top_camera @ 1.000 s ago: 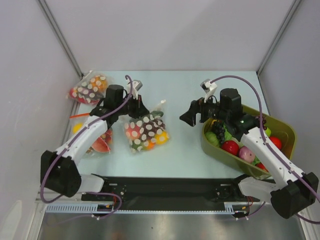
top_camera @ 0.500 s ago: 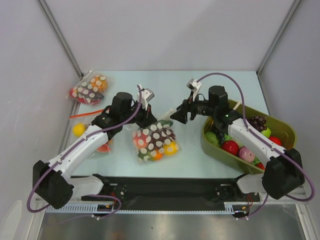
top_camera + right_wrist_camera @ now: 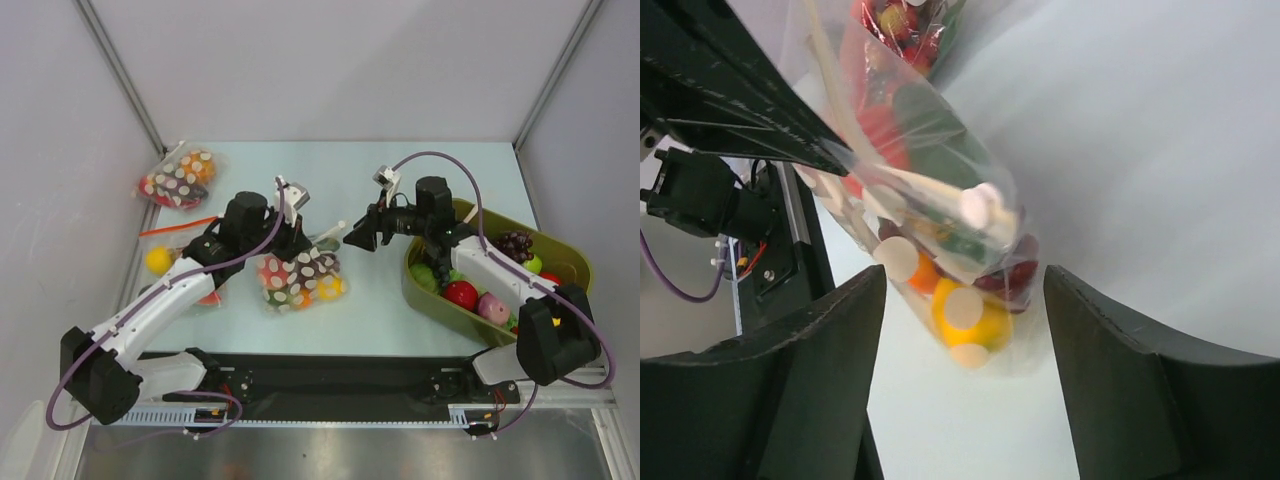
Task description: Open the zip-top bag and remove the fake food
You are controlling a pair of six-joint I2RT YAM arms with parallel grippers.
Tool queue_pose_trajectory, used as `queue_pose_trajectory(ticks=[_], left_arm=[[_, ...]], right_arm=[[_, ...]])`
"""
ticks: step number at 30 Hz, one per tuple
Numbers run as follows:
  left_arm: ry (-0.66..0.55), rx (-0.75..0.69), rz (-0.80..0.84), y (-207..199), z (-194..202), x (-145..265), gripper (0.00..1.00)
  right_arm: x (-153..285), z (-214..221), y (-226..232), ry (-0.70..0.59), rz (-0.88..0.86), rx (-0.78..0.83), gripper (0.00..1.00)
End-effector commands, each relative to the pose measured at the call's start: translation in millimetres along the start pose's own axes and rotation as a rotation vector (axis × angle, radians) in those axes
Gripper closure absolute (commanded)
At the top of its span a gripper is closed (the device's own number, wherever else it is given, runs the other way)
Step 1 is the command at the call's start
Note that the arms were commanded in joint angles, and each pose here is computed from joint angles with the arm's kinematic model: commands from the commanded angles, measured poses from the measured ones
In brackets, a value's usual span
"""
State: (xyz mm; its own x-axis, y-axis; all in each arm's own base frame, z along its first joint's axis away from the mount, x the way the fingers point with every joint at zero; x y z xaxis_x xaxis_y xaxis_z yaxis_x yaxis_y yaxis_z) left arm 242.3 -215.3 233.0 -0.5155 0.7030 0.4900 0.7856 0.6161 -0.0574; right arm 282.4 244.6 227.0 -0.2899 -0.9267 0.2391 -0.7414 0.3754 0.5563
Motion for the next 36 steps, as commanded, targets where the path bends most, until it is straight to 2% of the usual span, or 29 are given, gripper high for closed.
queue_pose_trajectory(ticks=[1, 5, 8, 12, 16, 22, 25, 30, 32, 33, 34, 36], left_arm=[[-0.111, -0.052, 0.001, -6, -22, 11, 1.0], [-0.132, -0.046, 0.003, -8, -20, 14, 1.0], [-0.144, -0.047, 0.008, -10, -18, 18, 1.0], [-0.136, -0.044, 0.016, -12, -14, 17, 1.0], [-0.132, -0.045, 0.032, -15, -12, 16, 1.0], [-0.139, -0.049, 0.035, -17, -13, 17, 1.0], [-0.141, -0.05, 0.041, -18, -14, 18, 1.0], [-0.148, -0.049, 0.042, -18, -15, 17, 1.0], [-0.162, -0.047, 0.043, -19, -20, 18, 0.89], [-0.165, -0.045, 0.047, -19, -21, 18, 0.78], [-0.19, -0.05, 0.051, -20, -29, 20, 0.56], [-0.22, -0.049, 0.068, -22, -38, 21, 0.43]], right_arm=[[-8, 0, -6, -0.01, -0.054, 0.008, 0.29], [-17, 6, -14, -0.001, -0.066, -0.006, 0.23], [-20, 9, -14, -0.014, -0.1, -0.004, 0.23], [-18, 10, -3, -0.047, -0.185, 0.014, 0.39], [-16, 4, 13, -0.106, -0.271, 0.071, 0.46], [-20, 5, 21, -0.105, -0.319, 0.081, 0.53], [-23, 4, 23, -0.105, -0.333, 0.08, 0.61], [-26, 9, 21, -0.074, -0.332, 0.058, 0.92], [-25, 10, 23, -0.072, -0.33, 0.071, 1.0], [-25, 13, 24, -0.064, -0.327, 0.067, 1.0], [-24, 14, 25, -0.06, -0.326, 0.07, 1.0], [-23, 15, 32, -0.049, -0.327, 0.096, 1.0]])
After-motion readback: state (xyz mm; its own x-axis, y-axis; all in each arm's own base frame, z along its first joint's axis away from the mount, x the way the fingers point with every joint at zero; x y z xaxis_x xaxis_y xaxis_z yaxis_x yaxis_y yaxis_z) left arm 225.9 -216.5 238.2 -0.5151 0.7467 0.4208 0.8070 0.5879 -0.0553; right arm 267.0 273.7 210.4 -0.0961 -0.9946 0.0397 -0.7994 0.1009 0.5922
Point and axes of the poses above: each gripper's point midway between its finger pads, its own x axis back along the fingers, its own y axis along the line the jaws close on, z = x × y, the point moved 4 cm from there along x, back along the fingers, and after that the axes turned 10 degrees about -x, right-handed, at the moved point
